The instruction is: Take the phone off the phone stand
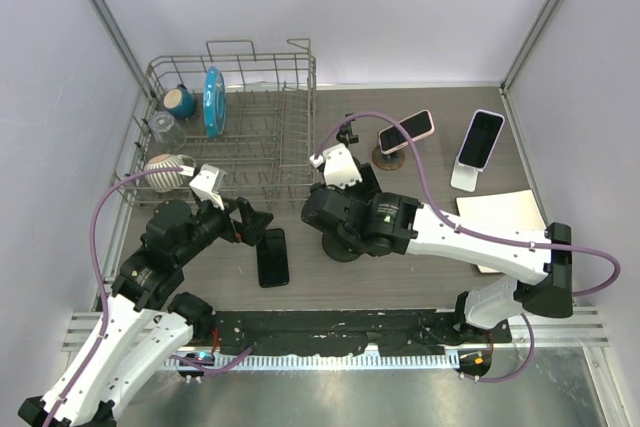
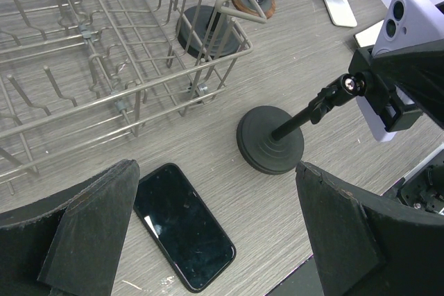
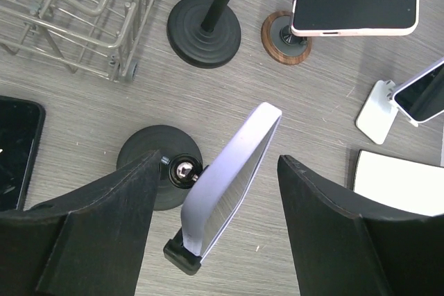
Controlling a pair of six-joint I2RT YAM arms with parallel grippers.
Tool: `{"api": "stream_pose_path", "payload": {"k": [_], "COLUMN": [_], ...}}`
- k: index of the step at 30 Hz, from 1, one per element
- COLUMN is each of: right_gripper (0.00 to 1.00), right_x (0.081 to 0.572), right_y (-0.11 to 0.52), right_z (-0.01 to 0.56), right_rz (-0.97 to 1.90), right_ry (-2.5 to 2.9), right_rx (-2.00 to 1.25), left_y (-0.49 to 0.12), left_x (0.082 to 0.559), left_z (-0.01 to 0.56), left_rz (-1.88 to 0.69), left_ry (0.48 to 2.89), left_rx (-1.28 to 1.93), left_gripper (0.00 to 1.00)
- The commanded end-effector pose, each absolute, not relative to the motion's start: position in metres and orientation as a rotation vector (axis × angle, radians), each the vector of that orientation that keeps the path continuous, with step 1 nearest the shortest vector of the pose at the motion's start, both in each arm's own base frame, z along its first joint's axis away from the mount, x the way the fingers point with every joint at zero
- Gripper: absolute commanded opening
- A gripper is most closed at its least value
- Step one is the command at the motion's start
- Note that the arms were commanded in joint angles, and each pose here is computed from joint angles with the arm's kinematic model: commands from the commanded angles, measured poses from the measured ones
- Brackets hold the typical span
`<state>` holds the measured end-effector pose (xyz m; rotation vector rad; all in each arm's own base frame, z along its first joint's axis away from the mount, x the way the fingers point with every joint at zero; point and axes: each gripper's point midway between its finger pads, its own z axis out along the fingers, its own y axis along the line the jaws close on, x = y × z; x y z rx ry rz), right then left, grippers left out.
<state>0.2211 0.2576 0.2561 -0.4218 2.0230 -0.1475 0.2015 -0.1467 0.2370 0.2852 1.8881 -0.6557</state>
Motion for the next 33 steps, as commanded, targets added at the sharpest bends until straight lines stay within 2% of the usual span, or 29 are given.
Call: {"api": "stream_pose_path", "payload": {"k": [1,5,8,9,15,17,20,25,29,33], "right_gripper": [0.73,0.69,0.56,0.48,0.23,0.17,0.01,0.01,0.01,0.01], "right_x": [0.227,0.227,0.227,0.227,0.224,0.224,0.224,0.218,0.213,0.211], "right_y": [0.259,0.255,0.254,0.254,0.266,0.27,0.273,0.281,0.29,0.289], "right_z": [0.254,0.248,0.247,0.247,0.244,0.246,0.247,0.241,0.257,0.259], "right_rz": [-0.181,-0.214,-0.218,-0.217,-0.147,-0.103,-0.054,0.07,0.238,0.282], "right_ry": [1.99,1.99,1.992,1.992,1.991,1.977,1.952,1.909,1.828,1.789], "right_rx": [-0.36,-0.363,-0.368,-0.374,-0.454,-0.471,-0.489,-0.562,-0.543,-0.551], "left_y": [-0.147,-0.147,-0.148,-0.149,-0.155,-0.165,-0.178,-0.189,-0.205,-0.234], "left_x": [0.205,0.205,0.205,0.205,0.202,0.197,0.191,0.189,0.191,0.188], "left_z": [0.251,0.251,0.25,0.249,0.25,0.25,0.25,0.243,0.243,0.243], "left_rz": [-0.663,-0.663,-0.665,-0.668,-0.705,-0.764,-0.841,-0.88,-0.912,-0.913], "left_ry": [1.83,1.833,1.834,1.839,1.835,1.829,1.821,1.854,1.874,1.836], "left_rx": [0.279,0.282,0.284,0.285,0.317,0.368,0.425,0.448,0.437,0.467], "left_gripper": [1.0,1.0,1.0,1.0,1.0,1.0,1.0,1.0,1.0,1.0]}}
